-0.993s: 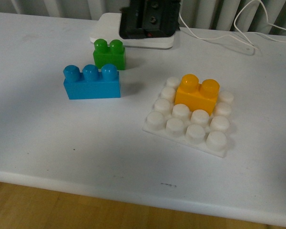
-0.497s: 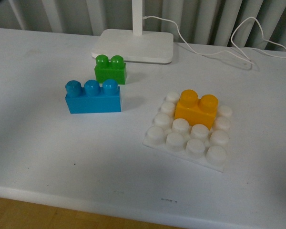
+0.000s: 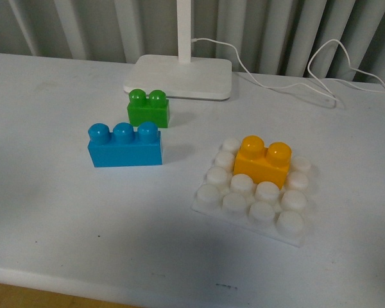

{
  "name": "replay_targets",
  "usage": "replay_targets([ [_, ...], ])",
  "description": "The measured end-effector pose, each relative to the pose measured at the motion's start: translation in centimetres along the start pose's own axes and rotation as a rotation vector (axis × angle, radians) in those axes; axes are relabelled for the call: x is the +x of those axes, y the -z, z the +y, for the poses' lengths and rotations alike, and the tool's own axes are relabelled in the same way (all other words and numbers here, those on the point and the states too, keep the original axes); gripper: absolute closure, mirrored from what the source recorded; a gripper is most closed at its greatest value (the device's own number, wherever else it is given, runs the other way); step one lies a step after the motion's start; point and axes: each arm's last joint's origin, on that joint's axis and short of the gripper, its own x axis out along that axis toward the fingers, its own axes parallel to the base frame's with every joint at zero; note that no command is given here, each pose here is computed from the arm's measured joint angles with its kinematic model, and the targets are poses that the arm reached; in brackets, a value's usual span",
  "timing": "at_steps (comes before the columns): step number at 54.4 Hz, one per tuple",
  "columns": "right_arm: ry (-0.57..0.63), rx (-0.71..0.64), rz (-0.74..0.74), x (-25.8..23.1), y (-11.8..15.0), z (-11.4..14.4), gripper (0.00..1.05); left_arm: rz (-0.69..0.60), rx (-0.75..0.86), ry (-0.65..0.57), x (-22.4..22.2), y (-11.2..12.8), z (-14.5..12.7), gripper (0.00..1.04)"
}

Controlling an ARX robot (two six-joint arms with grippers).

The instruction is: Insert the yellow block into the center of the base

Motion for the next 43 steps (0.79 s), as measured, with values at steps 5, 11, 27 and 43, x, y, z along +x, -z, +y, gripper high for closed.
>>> replay_targets([
  [5, 0.002, 0.0, 0.0, 0.0, 0.0, 0.0, 0.09, -0.001, -0.144, 0.009, -0.6, 1.0, 0.3, 0.38],
  [11, 0.0, 0.0, 0.0, 0.0, 0.0, 0.0, 0.09, -0.002, -0.202, -0.002, -1.2, 1.9, 0.6, 0.56],
  [27, 0.002, 0.0, 0.0, 0.0, 0.0, 0.0, 0.09, 0.0, -0.238, -0.009, -2.6, 4.3, 1.6, 1.01],
  [43, 0.0, 0.0, 0.0, 0.0, 0.0, 0.0, 0.09, 0.0, -0.242, 0.0, -3.6, 5.4, 1.3, 1.01],
])
